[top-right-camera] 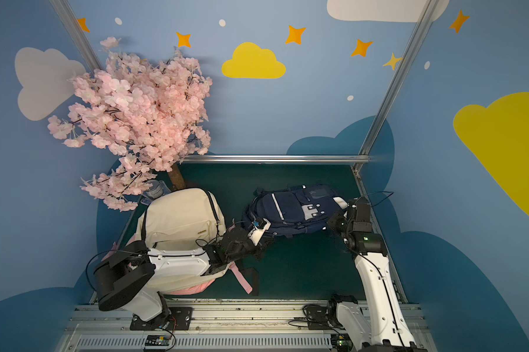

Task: Zip up the backpack
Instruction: Zip the zipper on the backpack.

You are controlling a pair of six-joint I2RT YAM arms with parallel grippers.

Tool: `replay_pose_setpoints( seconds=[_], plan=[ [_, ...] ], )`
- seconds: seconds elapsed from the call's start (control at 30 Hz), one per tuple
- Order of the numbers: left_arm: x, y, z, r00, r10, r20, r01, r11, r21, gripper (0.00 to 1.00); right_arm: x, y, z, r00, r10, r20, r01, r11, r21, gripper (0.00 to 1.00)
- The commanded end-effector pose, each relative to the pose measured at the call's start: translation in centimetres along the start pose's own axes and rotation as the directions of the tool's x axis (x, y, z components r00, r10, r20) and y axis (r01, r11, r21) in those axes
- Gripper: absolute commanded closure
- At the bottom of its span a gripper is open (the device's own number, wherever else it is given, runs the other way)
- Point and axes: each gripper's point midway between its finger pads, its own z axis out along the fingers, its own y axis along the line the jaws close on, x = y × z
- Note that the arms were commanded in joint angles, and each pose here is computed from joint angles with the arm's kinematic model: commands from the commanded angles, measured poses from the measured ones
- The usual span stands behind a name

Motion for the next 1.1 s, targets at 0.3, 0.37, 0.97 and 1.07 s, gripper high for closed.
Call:
replay_pose_setpoints(
  seconds=[0.3, 0.37, 0.97, 1.07],
  plan=[
    [-1.3, -3.6, 4.0, 0.994, 0.013, -0.105, -0.004, 0.996, 0.087, 0.98, 3.3, 1.5, 3.0, 0.991, -0.031, -0.129, 0.011, 0.988, -0.155, 0.48],
    [-1.3, -4.0, 5.1, 0.992, 0.012, -0.123, -0.002, 0.996, 0.085, 0.98, 5.0, 0.7, 2.9, 0.985, 0.007, -0.171, -0.032, 0.989, -0.144, 0.44],
    [-0.5, -3.5, 5.7, 0.973, 0.044, -0.227, -0.041, 0.999, 0.020, 0.98, 9.0, -2.7, 2.4, 0.949, 0.112, -0.295, -0.125, 0.992, -0.028, 0.18],
    [-0.6, -3.8, 5.7, 0.975, 0.043, -0.217, -0.039, 0.999, 0.022, 0.98, 10.7, -2.2, 2.6, 0.927, 0.141, -0.348, -0.166, 0.985, -0.042, 0.20]
  ],
)
